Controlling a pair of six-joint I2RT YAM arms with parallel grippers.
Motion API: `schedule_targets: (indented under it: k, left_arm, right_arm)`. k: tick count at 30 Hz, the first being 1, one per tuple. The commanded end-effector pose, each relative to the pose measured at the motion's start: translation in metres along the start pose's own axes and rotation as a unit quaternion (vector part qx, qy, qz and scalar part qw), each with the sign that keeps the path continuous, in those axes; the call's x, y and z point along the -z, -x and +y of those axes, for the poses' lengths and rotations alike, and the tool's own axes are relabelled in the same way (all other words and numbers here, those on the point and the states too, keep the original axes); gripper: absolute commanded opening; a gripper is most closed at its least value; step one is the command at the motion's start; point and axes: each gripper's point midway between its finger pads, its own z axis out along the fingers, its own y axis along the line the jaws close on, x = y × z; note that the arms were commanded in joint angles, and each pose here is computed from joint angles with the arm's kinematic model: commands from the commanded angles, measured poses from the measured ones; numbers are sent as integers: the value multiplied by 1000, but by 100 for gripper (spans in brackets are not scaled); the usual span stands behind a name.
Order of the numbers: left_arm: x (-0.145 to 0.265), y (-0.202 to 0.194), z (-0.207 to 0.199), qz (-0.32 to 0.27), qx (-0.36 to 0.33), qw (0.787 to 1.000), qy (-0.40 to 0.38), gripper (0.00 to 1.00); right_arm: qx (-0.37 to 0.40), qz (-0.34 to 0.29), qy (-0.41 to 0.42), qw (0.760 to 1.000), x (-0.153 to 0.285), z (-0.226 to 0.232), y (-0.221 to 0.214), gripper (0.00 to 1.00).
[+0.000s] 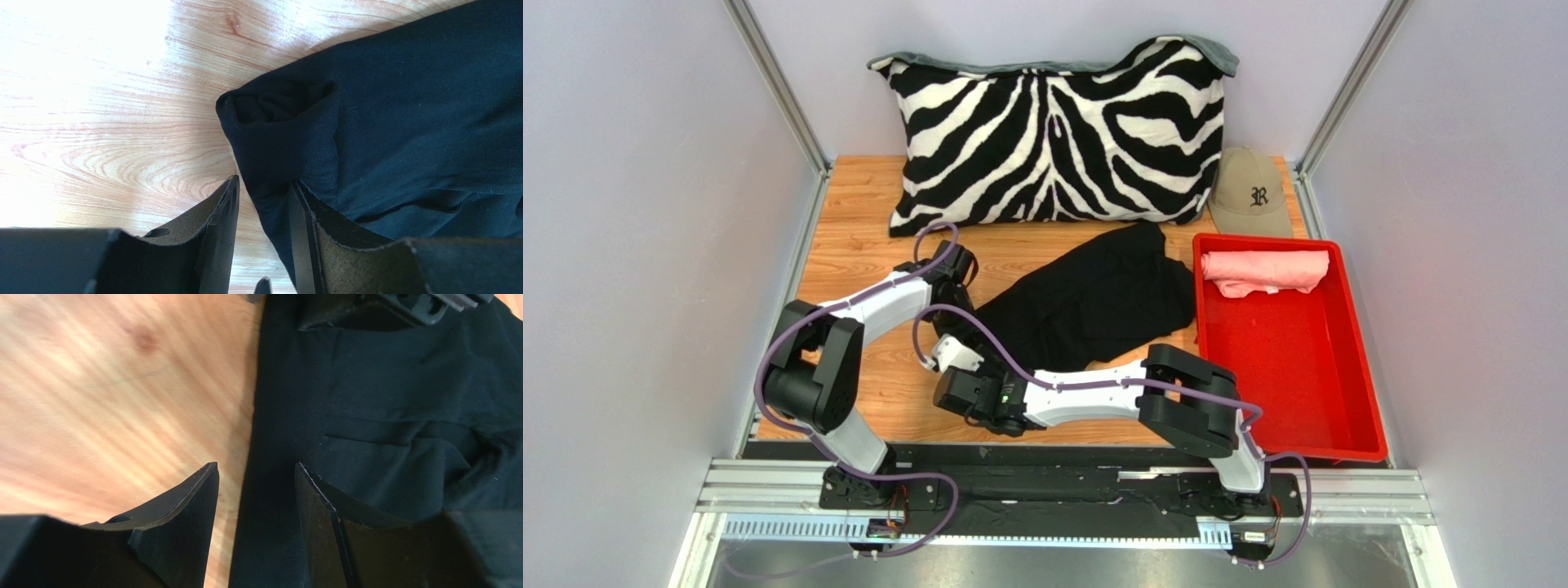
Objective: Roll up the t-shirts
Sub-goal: Roll the T-shirt to the center of the board.
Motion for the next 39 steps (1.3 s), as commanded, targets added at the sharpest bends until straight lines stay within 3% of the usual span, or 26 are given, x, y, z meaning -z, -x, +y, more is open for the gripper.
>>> schedule_targets:
  k: [1,12,20,30,39]
  left_arm:
    - [2,5,-2,-6,-9,1000,1,44]
    - [2,6,-3,-6,-9,1000,-1,44]
    - [5,8,-5,-11,-11,1000,-7,45]
    - [15,17,-12,-23,-12,999,-26,48]
    - [43,40,-22,-49,-6,996,-77,57]
  right_arm:
    - [3,-12,-58,998,-3,-15,8,55]
    - [27,23,-77,996,-15,-13,-14,55]
    - [3,51,-48,998,-19,-8,-32,52]
    - [-117,64,49,990,-20,-9,-36,50]
    - [-240,71,142,958,-19,-13,-38,46]
